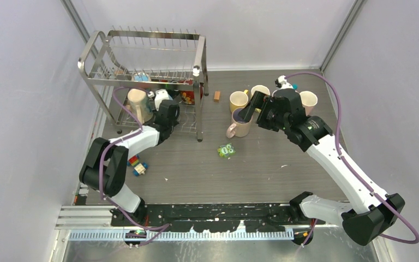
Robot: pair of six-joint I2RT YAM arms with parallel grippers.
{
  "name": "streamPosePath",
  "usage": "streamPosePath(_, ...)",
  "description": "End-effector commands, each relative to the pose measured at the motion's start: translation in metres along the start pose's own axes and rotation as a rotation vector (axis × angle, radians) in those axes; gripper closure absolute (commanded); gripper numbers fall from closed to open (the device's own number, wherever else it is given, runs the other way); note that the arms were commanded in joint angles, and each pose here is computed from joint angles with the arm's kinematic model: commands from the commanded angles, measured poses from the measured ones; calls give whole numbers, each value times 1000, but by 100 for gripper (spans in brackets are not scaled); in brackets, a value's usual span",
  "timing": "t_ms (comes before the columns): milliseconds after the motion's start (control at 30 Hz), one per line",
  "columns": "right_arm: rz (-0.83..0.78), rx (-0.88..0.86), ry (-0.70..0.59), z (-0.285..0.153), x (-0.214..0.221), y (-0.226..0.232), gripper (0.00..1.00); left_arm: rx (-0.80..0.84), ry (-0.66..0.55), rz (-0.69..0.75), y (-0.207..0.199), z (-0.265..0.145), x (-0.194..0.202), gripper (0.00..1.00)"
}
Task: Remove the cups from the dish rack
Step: Unload the cup from the dish rack.
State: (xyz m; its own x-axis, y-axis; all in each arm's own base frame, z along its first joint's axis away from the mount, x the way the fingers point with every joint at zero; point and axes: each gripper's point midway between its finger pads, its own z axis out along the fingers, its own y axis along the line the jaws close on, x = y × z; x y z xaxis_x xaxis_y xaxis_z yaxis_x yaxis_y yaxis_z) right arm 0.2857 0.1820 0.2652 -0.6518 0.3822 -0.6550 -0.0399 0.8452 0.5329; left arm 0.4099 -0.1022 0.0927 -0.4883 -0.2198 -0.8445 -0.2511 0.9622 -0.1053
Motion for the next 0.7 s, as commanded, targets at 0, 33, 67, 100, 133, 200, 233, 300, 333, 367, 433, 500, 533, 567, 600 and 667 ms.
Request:
streamPosePath(0,-9,-17,-24,-7,-5,4,0,40,-99,-37,-12,0,-39,95)
streamPosePath(33,-8,-17,-24,-7,-5,4,0,47,-103,-39,-13,-2,-41,99)
streamPosePath(67,-8,-15,-24,-7,-5,4,0,54,-107,-41,-14,-4,-43,100)
streamPosePath(100,-9,-15,-24,-7,-5,4,0,60,-117,-48,-14,-7,-47,100)
streamPosePath(133,-9,-15,-23,-7,-4,4,0,67,-123,-53,-15,-10,-49,100)
streamPosePath(200,-8,-14,-22,-5,-4,3,0,92,-140,-62,-17,-18,-57,100)
streamPosePath(233,-7,-13,-22,-4,-4,3,0,102,-148,-60,-19,-22,-59,100)
streamPosePath(300,-5,-14,-20,-3,-3,3,0,118,-164,-56,-20,-29,-65,100)
streamPosePath(333,-5,-14,-19,-2,-3,3,0,124,-172,-53,-20,-33,-67,100)
streamPosePath(367,-3,-17,-19,-2,-3,4,0,133,-181,-52,-21,-37,-70,100)
streamPosePath(433,-1,-17,-16,0,-2,4,0,151,-191,-44,-22,-45,-72,100)
streamPosePath(500,1,-18,-15,1,-1,3,0,160,-192,-40,-22,-51,-71,100)
streamPosePath(533,3,-18,-14,2,-1,3,0,166,-193,-37,-23,-54,-70,100)
streamPosePath(567,4,-20,-15,2,0,3,0,171,-194,-35,-23,-57,-69,100)
streamPosePath(600,4,-21,-13,3,1,3,0,170,-191,-33,-23,-61,-66,100)
streamPosePath(667,6,-22,-13,3,1,3,0,172,-177,-35,-23,-68,-61,100)
